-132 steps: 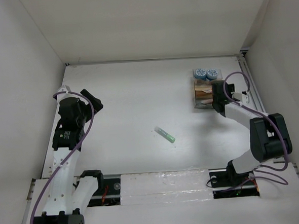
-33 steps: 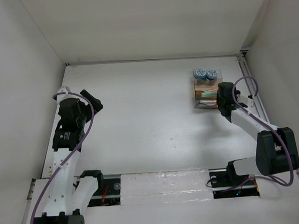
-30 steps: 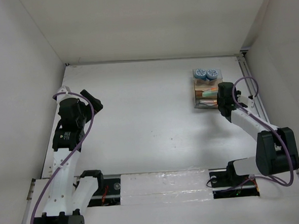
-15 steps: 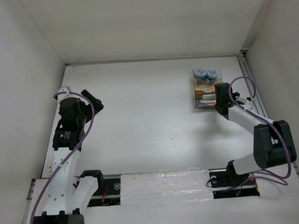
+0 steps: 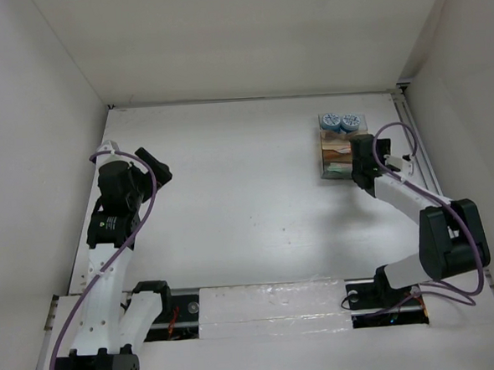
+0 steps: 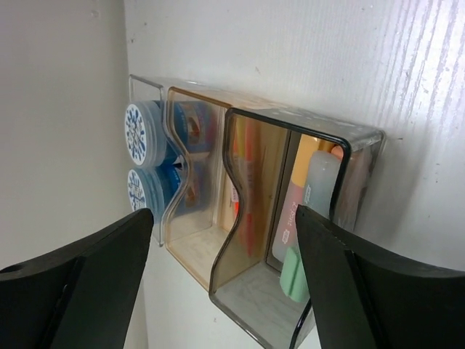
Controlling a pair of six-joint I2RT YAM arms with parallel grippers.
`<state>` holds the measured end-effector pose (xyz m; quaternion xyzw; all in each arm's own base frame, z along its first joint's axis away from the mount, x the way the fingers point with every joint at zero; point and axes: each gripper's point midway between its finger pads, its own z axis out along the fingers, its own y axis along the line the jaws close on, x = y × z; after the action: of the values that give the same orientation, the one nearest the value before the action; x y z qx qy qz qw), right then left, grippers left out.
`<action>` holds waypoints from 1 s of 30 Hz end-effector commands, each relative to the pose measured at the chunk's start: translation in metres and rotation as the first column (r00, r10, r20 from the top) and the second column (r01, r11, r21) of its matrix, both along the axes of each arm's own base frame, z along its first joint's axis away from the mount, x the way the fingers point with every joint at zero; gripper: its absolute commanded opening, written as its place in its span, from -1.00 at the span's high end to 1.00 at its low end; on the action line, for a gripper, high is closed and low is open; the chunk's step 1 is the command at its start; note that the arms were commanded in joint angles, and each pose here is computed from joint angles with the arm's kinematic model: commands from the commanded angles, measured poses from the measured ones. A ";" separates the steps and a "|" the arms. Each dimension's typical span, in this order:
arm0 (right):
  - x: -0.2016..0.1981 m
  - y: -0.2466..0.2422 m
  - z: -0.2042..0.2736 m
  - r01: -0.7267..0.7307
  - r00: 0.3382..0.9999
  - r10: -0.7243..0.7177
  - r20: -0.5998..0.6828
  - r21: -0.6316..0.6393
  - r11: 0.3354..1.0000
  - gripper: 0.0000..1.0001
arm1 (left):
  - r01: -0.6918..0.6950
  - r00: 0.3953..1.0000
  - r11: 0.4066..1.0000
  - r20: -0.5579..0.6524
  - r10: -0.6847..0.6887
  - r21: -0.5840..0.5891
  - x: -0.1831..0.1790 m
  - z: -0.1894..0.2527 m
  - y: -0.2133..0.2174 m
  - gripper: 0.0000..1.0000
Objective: Sort the stationery into containers
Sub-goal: Place the stationery into the container
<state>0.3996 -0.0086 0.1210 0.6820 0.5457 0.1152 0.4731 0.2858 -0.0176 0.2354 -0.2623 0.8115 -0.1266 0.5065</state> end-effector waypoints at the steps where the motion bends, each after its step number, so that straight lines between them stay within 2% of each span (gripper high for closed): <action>1: 0.013 0.006 0.046 -0.033 0.994 0.036 0.103 -0.034 0.999 -0.71 | 0.013 1.000 1.000 0.029 -0.013 0.004 0.004 0.005 -0.001 -0.98; 5: 0.014 0.035 0.111 -0.203 0.960 0.233 0.155 -0.189 0.961 -0.96 | -0.005 1.000 1.000 0.029 0.005 0.012 0.004 0.005 0.003 -0.98; 6: 0.012 0.040 0.120 -0.275 0.945 0.313 0.092 -0.295 0.915 -1.00 | -0.022 0.999 1.000 0.039 0.021 0.020 0.002 0.009 0.006 -0.98; 7: 0.007 0.055 0.122 -0.364 0.918 0.395 0.029 -0.330 0.871 -1.00 | -0.031 0.998 0.999 0.048 0.030 0.023 0.001 0.012 0.008 -0.98; 8: 0.006 0.062 0.143 -0.410 0.896 0.444 0.011 -0.366 0.835 -1.00 | -0.040 0.999 0.999 0.038 0.039 0.028 0.000 0.010 0.010 -0.98; 10: -0.006 0.074 0.150 -0.513 0.847 0.520 -0.107 -0.418 0.750 -1.00 | -0.076 0.995 0.996 0.066 0.073 0.042 -0.004 0.017 0.017 -0.98; 12: -0.030 0.094 0.152 -0.621 0.774 0.601 -0.200 -0.426 0.658 -1.00 | -0.100 0.993 0.994 0.074 0.096 0.041 -0.007 0.019 0.020 -0.98; 13: -0.038 0.102 0.153 -0.673 0.725 0.645 -0.244 -0.452 0.585 -1.00 | -0.110 0.991 0.993 0.084 0.106 0.044 -0.008 0.022 0.022 -0.98; 14: -0.052 0.121 0.145 -0.750 0.639 0.717 -0.277 -0.430 0.502 -1.00 | -0.122 0.990 0.991 0.074 0.118 0.051 -0.010 0.019 0.025 -0.98; 17: -0.090 0.128 0.145 -0.800 0.572 0.764 -0.299 -0.406 0.440 -1.00 | -0.129 0.989 0.990 0.077 0.124 0.064 -0.016 0.027 0.021 -0.98; 18: -0.109 0.134 0.138 -0.832 0.524 0.781 -0.339 -0.399 0.385 -1.00 | -0.136 0.988 0.989 0.083 0.131 0.059 -0.020 0.031 0.019 -0.98; 20: -0.135 0.131 0.160 -0.818 0.515 0.807 -0.290 -0.446 0.362 -1.00 | -0.149 0.984 0.987 0.104 0.143 0.052 -0.031 0.045 0.021 -0.98; 21: -0.151 0.130 0.158 -0.833 0.490 0.816 -0.307 -0.441 0.334 -1.00 | -0.150 0.983 0.988 0.114 0.143 0.049 -0.036 0.052 0.021 -0.98; 23: -0.175 0.121 0.172 -0.824 0.486 0.838 -0.247 -0.449 0.346 -1.00 | -0.172 0.973 0.984 0.168 0.161 0.050 -0.052 0.076 0.028 -0.98; 24: -0.189 0.118 0.168 -0.840 0.460 0.849 -0.262 -0.438 0.320 -1.00 | -0.178 0.974 0.982 0.155 0.167 0.066 -0.063 0.077 0.031 -0.98; 27: -0.219 0.102 0.194 -0.809 0.460 0.880 -0.119 -0.464 0.360 -1.00 | -0.213 0.960 0.975 0.201 0.197 0.062 -0.094 0.095 0.041 -0.98; 29: -0.238 0.113 0.204 -0.823 0.364 0.931 -0.031 -0.479 0.306 -1.00 | -0.222 0.956 0.972 0.213 0.203 0.071 -0.107 0.097 0.045 -0.98; 30: -0.250 0.106 0.217 -0.800 0.348 0.937 0.040 -0.508 0.319 -1.00 | -0.236 0.950 0.969 0.227 0.215 0.070 -0.115 0.098 0.048 -0.98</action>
<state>0.1762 0.0964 0.3347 0.1546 0.7599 0.3026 0.5542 0.1975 0.0171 0.3340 -0.3022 0.7234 -0.0845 0.6150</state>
